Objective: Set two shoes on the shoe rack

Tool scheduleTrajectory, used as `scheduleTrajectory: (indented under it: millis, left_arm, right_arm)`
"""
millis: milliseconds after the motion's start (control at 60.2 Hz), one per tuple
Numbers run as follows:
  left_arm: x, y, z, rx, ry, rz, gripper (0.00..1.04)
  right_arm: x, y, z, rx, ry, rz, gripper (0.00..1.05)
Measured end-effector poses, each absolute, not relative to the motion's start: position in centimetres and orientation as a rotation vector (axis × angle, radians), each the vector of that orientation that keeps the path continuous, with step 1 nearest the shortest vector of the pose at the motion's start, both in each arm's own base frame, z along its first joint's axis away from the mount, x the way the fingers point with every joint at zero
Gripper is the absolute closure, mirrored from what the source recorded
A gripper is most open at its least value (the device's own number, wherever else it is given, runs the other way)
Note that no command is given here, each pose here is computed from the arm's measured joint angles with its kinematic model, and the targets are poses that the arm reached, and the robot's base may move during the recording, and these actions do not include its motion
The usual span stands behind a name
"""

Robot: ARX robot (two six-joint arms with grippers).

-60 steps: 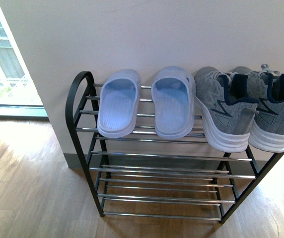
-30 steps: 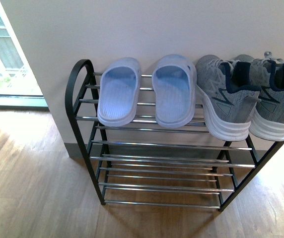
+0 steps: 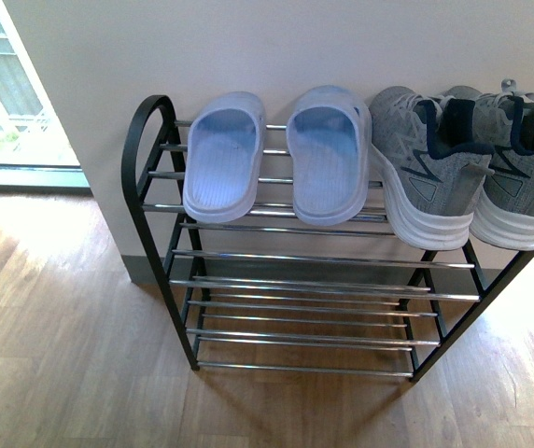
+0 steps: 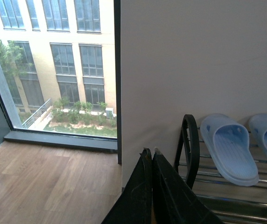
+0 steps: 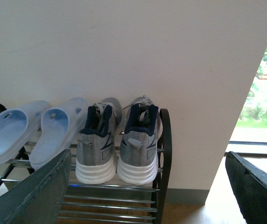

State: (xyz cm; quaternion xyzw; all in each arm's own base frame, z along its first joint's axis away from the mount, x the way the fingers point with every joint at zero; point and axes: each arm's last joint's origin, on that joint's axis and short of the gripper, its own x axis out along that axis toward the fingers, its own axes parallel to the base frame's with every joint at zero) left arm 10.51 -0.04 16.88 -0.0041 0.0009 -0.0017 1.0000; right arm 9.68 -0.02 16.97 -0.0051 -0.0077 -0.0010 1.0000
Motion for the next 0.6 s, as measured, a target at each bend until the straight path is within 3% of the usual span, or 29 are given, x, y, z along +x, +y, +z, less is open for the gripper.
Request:
scheduleTrajectory:
  millis: [332, 598]
  left_arm:
    - [9.79, -0.03, 16.71, -0.009, 0.002, -0.003, 1.04]
    - [9.78, -0.03, 16.71, -0.008, 0.002, -0.002, 0.55]
  right_arm:
    - [9.68, -0.02, 16.97, -0.01, -0.015, -0.002, 0.09]
    - [9.68, -0.02, 16.97, -0.01, -0.015, -0.002, 0.09]
